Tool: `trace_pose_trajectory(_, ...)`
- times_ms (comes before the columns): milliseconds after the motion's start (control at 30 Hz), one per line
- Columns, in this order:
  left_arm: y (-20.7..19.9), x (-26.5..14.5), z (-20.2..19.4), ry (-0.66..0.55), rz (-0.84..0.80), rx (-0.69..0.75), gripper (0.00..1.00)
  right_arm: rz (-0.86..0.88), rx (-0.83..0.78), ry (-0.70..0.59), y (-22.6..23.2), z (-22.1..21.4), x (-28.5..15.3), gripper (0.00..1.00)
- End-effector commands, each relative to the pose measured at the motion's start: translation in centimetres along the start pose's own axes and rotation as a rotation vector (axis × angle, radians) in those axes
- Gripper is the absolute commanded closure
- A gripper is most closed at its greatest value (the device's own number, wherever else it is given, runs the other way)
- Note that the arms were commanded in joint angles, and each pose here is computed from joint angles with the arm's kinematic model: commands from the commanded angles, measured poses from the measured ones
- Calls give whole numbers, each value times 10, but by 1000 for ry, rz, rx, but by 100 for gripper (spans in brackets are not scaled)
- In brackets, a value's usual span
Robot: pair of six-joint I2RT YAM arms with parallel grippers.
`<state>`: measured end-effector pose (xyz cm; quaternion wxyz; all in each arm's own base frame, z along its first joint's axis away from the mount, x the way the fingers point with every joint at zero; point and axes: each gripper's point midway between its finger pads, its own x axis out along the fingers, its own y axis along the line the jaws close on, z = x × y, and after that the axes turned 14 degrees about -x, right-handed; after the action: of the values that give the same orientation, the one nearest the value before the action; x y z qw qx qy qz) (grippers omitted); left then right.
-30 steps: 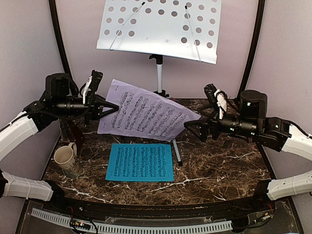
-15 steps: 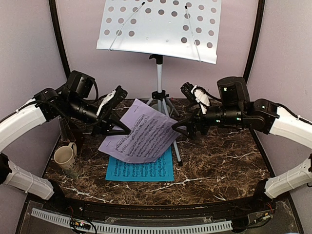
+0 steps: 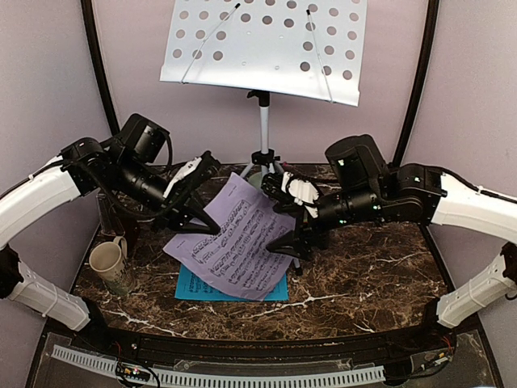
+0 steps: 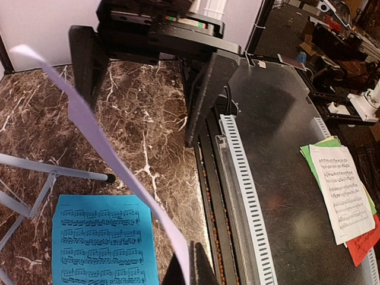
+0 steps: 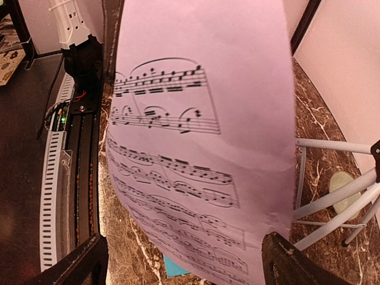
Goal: Set up the instrument practice props
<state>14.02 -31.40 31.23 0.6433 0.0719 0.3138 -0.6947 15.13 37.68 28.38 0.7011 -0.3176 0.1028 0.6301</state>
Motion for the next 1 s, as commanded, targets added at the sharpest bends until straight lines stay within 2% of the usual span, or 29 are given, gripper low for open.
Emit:
trace_pose_trajectory(0,-17,-1,-4,33,-25,54,100,-27,-73,-57,-6,21,-18,10)
trace_pose_trajectory(233,-8,6,-17,143,70,69,100,-27,-106,-27,-3,14,-25,10)
trace_pose_trajectory(367,-8,9,-17,148,94,109,100,32,-96,-20,7,3,-6,16)
trace_pose_trajectory(600,2,8,-15,130,165,149,100,139,-47,-67,24,17,4,59)
trace_pose_trajectory(767,1,1,-4,70,200,190,100,170,-13,-63,33,17,8,78)
trace_pose_trajectory(900,2,-4,-1,51,222,213,100,174,-1,-58,35,17,9,100)
trace_pose_trajectory(967,3,-4,-1,52,234,211,98,155,9,-64,30,22,6,100)
